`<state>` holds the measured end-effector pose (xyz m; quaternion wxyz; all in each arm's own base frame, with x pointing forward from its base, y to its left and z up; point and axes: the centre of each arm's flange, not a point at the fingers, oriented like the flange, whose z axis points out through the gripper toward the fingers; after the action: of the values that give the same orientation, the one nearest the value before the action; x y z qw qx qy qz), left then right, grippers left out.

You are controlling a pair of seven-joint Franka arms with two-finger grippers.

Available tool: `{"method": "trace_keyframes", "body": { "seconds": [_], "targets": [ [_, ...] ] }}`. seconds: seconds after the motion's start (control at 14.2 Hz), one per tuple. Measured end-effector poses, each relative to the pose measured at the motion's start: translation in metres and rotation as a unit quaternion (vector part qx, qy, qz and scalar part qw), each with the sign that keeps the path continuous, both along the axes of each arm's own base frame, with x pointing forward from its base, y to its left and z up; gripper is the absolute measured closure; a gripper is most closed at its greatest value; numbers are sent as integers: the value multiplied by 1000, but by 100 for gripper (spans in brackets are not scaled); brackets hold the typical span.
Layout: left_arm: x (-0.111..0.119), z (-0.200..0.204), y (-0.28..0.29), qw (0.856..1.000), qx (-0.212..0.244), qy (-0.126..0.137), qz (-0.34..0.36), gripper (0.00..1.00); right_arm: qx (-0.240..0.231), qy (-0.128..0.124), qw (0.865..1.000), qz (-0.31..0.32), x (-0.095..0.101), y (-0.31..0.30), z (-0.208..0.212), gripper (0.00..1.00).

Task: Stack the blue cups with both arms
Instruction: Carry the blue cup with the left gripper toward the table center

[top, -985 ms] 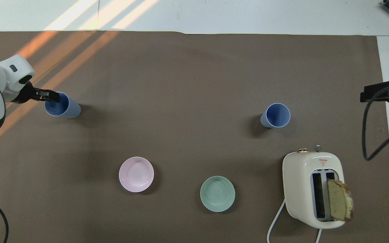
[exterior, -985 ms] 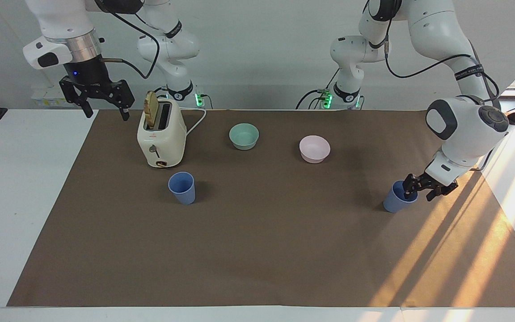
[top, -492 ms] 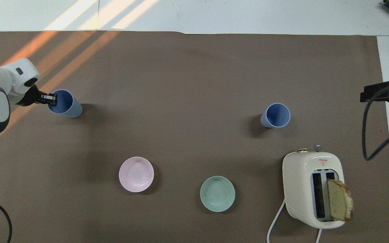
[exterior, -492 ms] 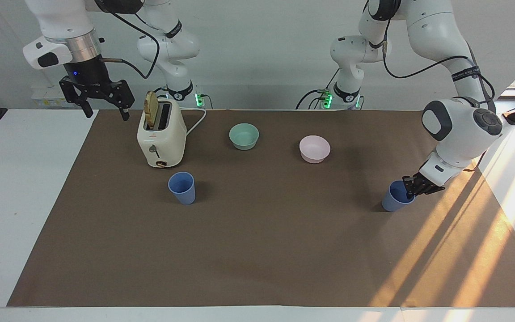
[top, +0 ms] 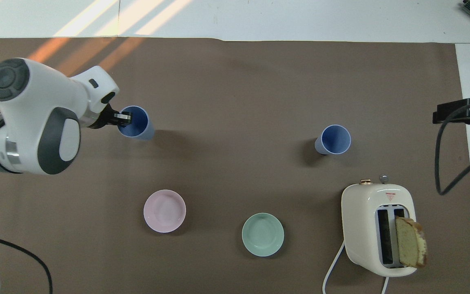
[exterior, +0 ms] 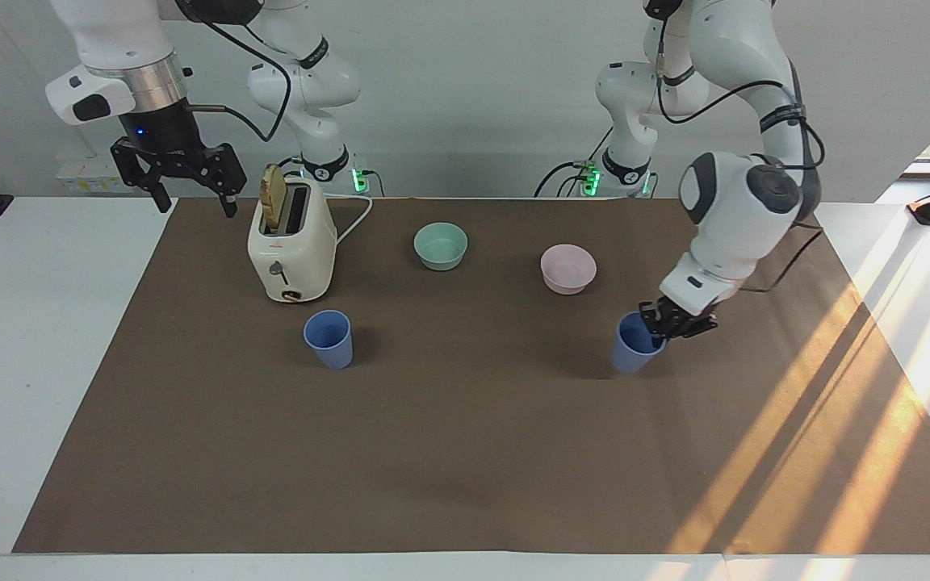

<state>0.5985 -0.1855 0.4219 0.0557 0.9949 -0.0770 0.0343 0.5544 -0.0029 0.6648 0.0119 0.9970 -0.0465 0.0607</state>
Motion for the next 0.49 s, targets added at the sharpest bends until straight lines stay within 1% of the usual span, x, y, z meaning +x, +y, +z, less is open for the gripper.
{"method": "trace_keyframes", "body": {
  "seconds": [0.14, 0.28, 0.42, 0.49],
  "targets": [
    [-23, -8, -61, 1000, -4, 0, -1, 96, 3, 1, 1000, -1, 0, -1, -1, 0],
    [-49, -29, -101, 1000, -7, -3, -6, 96, 4, 7, 1000, -2, 1, -1, -7, 0],
    [-68, -49, -121, 1000, -5, 1, -6, 96, 7, 4, 1000, -1, 6, 0, -24, 0],
    [-72, -53, -123, 1000, -5, 1, -4, 92, 10, 2, 1000, 1, 11, 2, -37, 0]
  ]
}}
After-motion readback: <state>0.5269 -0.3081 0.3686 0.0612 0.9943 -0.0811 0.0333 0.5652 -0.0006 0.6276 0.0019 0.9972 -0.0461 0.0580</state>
